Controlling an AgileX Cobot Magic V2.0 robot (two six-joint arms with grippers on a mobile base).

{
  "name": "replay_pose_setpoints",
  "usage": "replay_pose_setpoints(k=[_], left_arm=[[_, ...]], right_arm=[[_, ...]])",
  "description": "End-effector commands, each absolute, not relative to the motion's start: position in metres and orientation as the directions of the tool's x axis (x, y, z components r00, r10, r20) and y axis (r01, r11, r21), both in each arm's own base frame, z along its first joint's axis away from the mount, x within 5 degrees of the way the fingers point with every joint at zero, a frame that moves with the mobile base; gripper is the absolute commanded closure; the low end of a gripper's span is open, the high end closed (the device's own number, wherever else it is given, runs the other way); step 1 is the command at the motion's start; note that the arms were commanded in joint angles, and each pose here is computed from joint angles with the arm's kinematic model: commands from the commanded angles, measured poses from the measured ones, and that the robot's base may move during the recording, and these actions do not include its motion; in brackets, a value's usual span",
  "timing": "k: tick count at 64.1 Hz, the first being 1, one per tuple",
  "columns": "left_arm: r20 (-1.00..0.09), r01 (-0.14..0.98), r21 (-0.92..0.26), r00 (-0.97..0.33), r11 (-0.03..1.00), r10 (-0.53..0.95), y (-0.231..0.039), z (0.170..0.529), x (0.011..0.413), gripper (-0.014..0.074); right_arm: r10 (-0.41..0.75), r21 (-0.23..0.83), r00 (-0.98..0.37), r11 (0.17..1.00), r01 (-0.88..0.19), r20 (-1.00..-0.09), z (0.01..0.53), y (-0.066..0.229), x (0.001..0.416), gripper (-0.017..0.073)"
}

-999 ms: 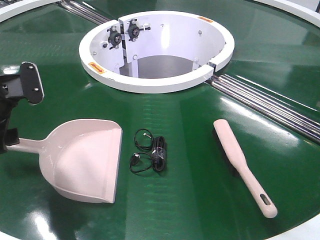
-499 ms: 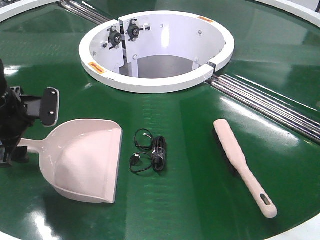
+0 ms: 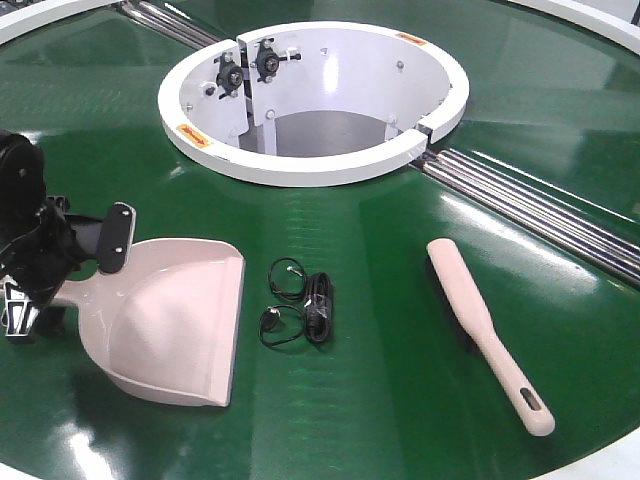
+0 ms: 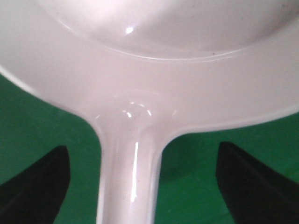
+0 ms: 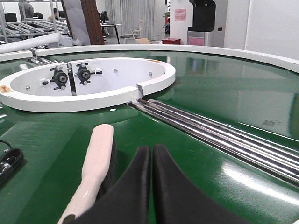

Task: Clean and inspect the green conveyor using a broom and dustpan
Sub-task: 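Lower the left gripper onto the pink dustpan handle and grasp it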

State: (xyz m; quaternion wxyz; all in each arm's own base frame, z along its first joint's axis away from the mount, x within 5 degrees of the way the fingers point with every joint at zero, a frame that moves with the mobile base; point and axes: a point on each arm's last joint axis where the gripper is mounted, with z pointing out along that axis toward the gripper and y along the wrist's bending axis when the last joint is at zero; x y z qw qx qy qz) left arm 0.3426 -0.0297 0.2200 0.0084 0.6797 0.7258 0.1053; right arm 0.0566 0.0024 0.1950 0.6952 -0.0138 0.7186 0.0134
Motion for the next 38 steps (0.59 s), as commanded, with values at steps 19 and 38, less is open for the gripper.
replay_pose_setpoints(k=[19,38], left_arm=[[0.147,0.977,0.212,-0.062,0.030,0.987,-0.029,0.221,0.353,0.0191],[0.166,0.979,0.203,-0.059,0.024,0.984,-0.027,0.224,0.351,0.0603]], right_arm=[[-0.005,-0.007,0.053,1.000,-0.026,-0.999,0.202,0.002,0.056,0.0568],[-0.005,-0.007,0.053,1.000,-0.026,-0.999,0.202,0.002,0.056,0.0568]])
